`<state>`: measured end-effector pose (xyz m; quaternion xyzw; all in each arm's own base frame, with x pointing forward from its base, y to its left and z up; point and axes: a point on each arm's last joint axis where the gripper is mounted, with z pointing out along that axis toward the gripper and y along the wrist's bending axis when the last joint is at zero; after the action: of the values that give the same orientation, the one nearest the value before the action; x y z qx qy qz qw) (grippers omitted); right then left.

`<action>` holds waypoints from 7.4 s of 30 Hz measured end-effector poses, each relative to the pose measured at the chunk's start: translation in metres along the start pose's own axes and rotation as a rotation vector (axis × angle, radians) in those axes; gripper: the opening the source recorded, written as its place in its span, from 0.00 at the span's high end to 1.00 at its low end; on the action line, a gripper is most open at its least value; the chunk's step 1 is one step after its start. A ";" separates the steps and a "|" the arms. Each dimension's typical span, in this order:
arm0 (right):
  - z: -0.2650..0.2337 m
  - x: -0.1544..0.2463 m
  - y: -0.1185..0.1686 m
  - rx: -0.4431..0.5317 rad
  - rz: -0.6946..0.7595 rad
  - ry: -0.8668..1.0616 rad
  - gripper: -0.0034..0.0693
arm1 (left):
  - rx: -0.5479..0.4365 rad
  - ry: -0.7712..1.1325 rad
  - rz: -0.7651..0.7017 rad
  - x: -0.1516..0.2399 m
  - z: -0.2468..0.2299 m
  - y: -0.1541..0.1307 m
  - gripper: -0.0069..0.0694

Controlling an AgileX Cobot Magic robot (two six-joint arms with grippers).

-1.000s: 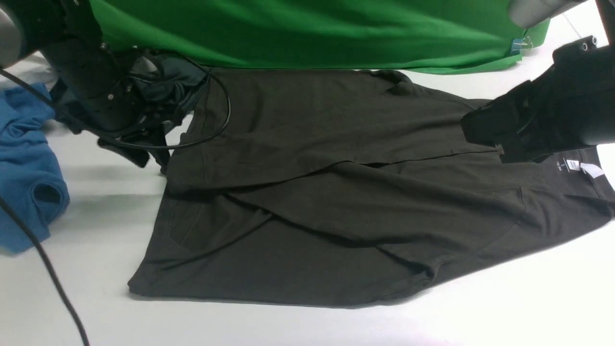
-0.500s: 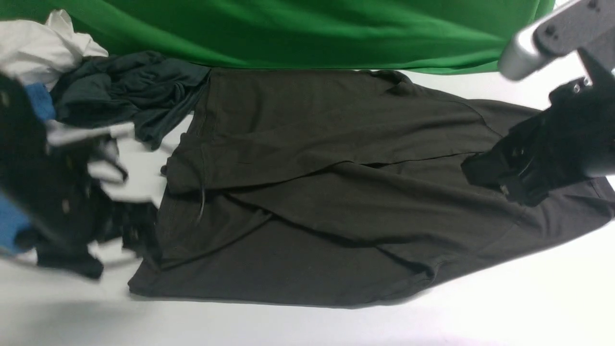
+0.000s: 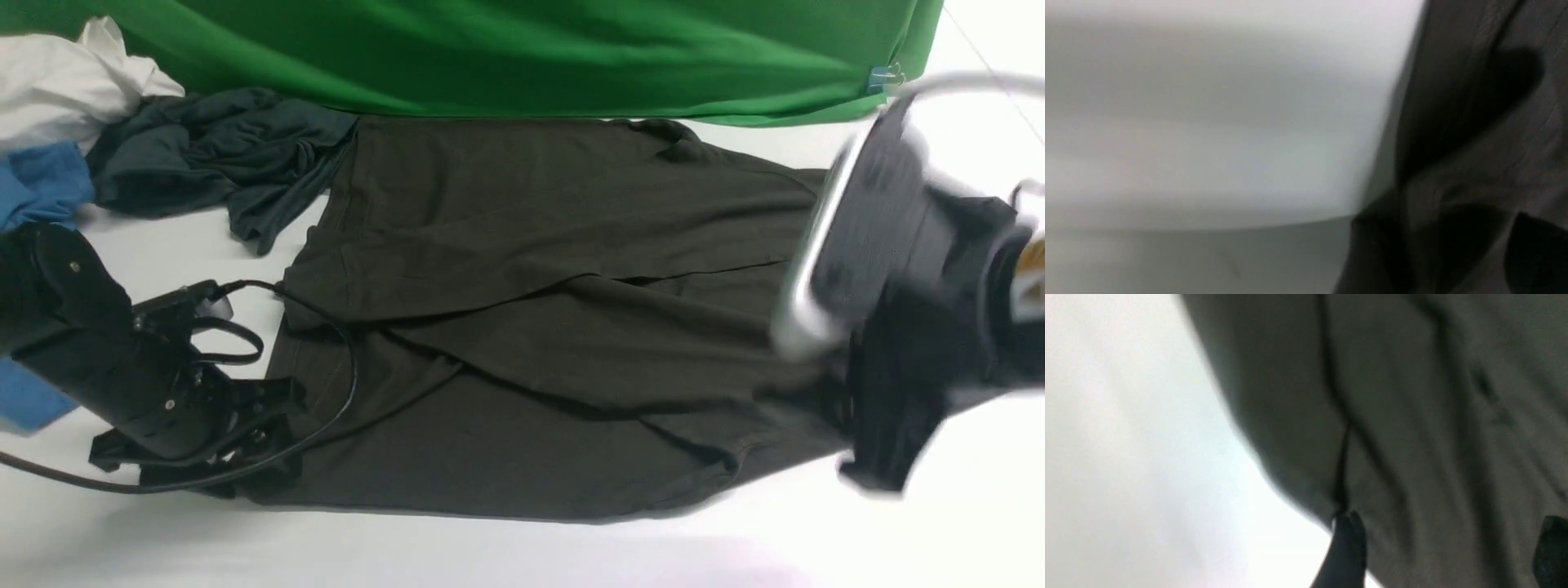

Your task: Fold a long-sleeved shirt on a white desktop.

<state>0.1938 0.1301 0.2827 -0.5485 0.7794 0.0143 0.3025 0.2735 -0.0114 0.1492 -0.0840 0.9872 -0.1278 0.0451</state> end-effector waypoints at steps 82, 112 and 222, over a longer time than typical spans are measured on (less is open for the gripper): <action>0.208 -0.015 -0.185 0.430 0.133 -0.160 0.64 | 0.023 -0.737 0.123 -0.216 0.010 -0.055 0.72; -0.055 -0.039 -0.123 0.248 0.979 -0.168 0.15 | 0.225 -0.355 -0.167 -0.075 -0.095 -0.031 0.00; -0.096 -0.040 -0.046 0.172 0.720 -0.266 0.43 | 0.301 -0.045 0.399 -0.067 -0.002 -0.209 0.00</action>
<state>0.1980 0.1116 0.3951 -0.2058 0.8744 0.1251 0.4213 0.3718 -0.1978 0.2098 0.1175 0.9528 -0.2602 0.1035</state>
